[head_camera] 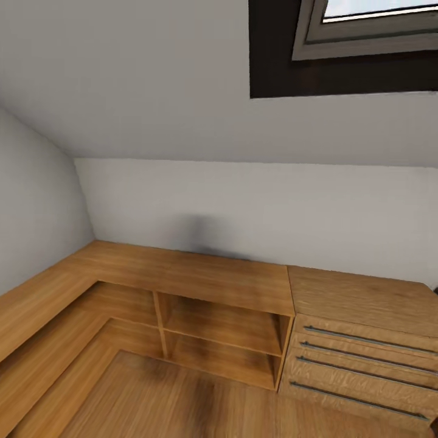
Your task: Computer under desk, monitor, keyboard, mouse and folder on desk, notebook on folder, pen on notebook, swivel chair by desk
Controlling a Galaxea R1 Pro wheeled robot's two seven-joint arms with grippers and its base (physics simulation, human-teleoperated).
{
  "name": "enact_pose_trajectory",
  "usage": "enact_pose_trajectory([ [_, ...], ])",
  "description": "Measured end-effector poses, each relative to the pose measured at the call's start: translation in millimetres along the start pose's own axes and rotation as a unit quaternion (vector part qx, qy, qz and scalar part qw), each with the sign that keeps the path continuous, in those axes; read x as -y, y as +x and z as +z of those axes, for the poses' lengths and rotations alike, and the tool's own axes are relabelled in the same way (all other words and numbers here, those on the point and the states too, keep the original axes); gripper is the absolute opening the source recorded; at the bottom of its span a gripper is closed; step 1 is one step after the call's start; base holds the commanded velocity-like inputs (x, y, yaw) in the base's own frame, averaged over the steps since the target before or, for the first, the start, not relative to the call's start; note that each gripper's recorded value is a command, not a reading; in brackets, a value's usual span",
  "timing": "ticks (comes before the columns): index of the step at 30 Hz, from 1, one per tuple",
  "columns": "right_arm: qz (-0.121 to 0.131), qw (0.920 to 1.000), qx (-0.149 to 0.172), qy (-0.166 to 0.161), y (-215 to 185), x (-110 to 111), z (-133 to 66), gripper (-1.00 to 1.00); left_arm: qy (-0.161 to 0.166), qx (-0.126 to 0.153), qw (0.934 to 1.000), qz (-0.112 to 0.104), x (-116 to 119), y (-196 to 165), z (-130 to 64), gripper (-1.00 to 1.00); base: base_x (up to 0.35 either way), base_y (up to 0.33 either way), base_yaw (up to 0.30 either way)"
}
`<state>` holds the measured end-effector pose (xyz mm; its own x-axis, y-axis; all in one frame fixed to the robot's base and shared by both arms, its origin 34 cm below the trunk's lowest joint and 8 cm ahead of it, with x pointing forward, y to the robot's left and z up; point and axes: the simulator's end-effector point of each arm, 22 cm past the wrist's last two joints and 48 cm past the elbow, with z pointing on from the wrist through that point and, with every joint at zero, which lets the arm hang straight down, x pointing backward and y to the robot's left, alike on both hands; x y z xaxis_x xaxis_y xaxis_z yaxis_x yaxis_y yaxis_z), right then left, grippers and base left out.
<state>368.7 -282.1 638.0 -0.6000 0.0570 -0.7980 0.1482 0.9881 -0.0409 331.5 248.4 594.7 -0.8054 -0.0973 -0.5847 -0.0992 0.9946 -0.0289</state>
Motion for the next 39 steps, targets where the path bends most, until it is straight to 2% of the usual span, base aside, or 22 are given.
enact_pose_trajectory([
  [13,-0.001,1.0000,-0.001,0.000,2,-1,-0.9,1.00,-0.001,-0.003,1.0000,0.000,0,2,0.1,1.00,-0.213,0.058,-0.253],
  [24,-0.001,1.0000,-0.006,0.002,5,1,-1.4,1.00,-0.001,-0.004,1.0000,0.000,-1,4,-0.4,1.00,-0.033,0.010,-0.280],
  [27,-0.001,1.0000,-0.007,0.003,5,2,-1.4,1.00,0.001,0.002,1.0000,0.001,0,1,-0.4,1.00,-0.001,0.000,-0.281],
  [29,-0.001,1.0000,-0.007,0.004,6,3,-1.4,1.00,0.002,0.026,0.9997,0.001,2,-9,-0.9,1.00,0.000,0.000,-0.280],
  [33,-0.001,1.0000,-0.007,0.005,5,4,-1.0,1.00,0.002,0.044,0.9990,0.000,2,-17,-1.6,1.00,0.000,0.000,-0.280],
  [39,-0.001,1.0000,-0.005,0.005,4,5,-0.5,1.00,0.002,0.048,0.9989,0.000,3,-18,-1.8,1.00,0.000,0.000,-0.281],
])
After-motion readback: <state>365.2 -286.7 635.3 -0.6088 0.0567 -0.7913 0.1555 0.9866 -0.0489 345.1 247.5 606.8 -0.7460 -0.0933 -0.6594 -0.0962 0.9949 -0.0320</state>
